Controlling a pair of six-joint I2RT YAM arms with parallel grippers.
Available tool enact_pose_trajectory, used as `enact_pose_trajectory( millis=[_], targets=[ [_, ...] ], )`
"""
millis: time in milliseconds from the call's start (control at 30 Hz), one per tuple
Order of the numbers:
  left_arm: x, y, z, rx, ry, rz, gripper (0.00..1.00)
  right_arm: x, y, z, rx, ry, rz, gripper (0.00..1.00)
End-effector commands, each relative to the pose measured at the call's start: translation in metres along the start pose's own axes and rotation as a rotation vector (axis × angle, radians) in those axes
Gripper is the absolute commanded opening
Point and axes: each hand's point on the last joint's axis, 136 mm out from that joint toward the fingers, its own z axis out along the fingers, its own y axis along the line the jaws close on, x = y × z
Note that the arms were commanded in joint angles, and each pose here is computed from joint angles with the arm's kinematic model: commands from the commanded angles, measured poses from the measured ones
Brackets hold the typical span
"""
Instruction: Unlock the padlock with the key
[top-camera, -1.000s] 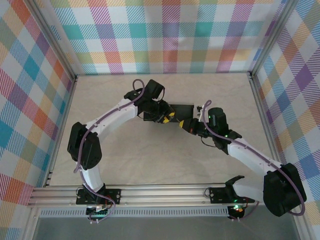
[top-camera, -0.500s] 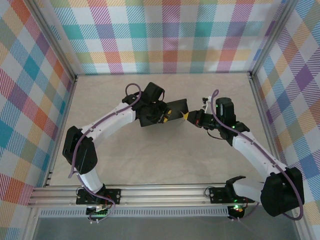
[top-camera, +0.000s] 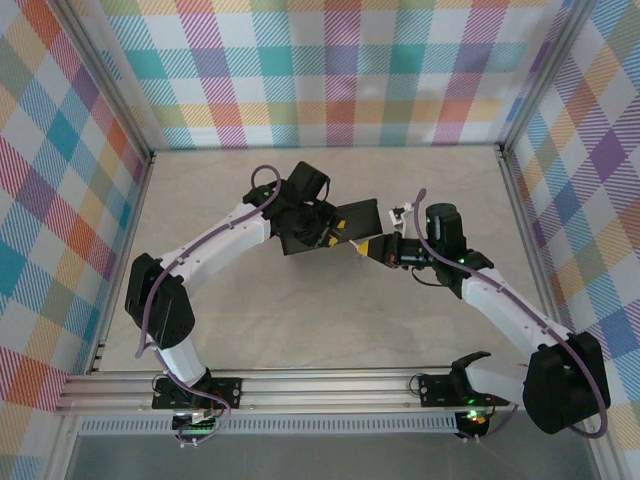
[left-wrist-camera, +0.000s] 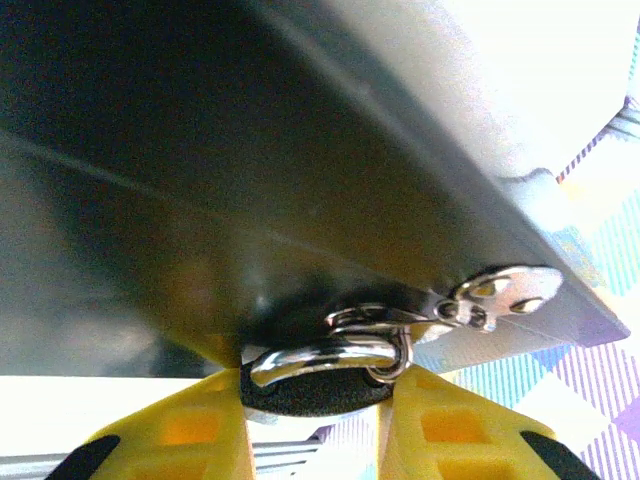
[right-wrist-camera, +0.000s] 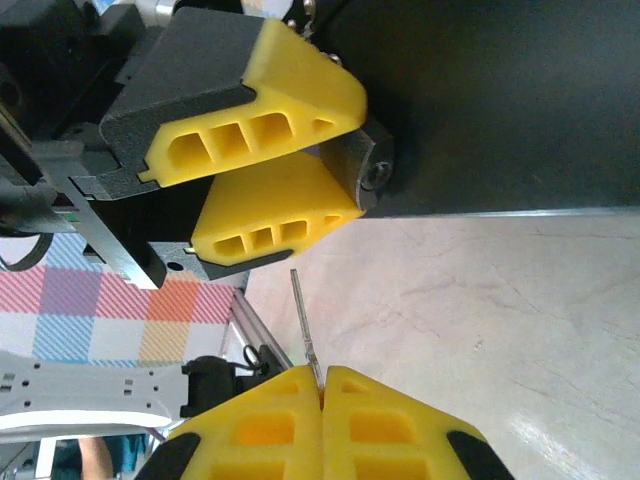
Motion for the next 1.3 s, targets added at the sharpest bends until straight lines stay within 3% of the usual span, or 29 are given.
enact_pose_trajectory(
  millis=[0,333,1267],
  targets=[
    [0.023,-0.028,-0.030,0.132,0.056,0.103,0.00,0.002,0.008,0.003,-0.057,0.023,-0.089,0.01],
    [0.025,-0.026,-0.027,0.136,0.079,0.118,0.00,-0.002,-0.017,0.016,-0.005,0.035,-0.071,0.00],
    [0.009,-0.021,-0.040,0.151,0.058,0.097,0.00,-0.016,-0.014,0.019,-0.035,0.006,-0.088,0.00]
  ],
)
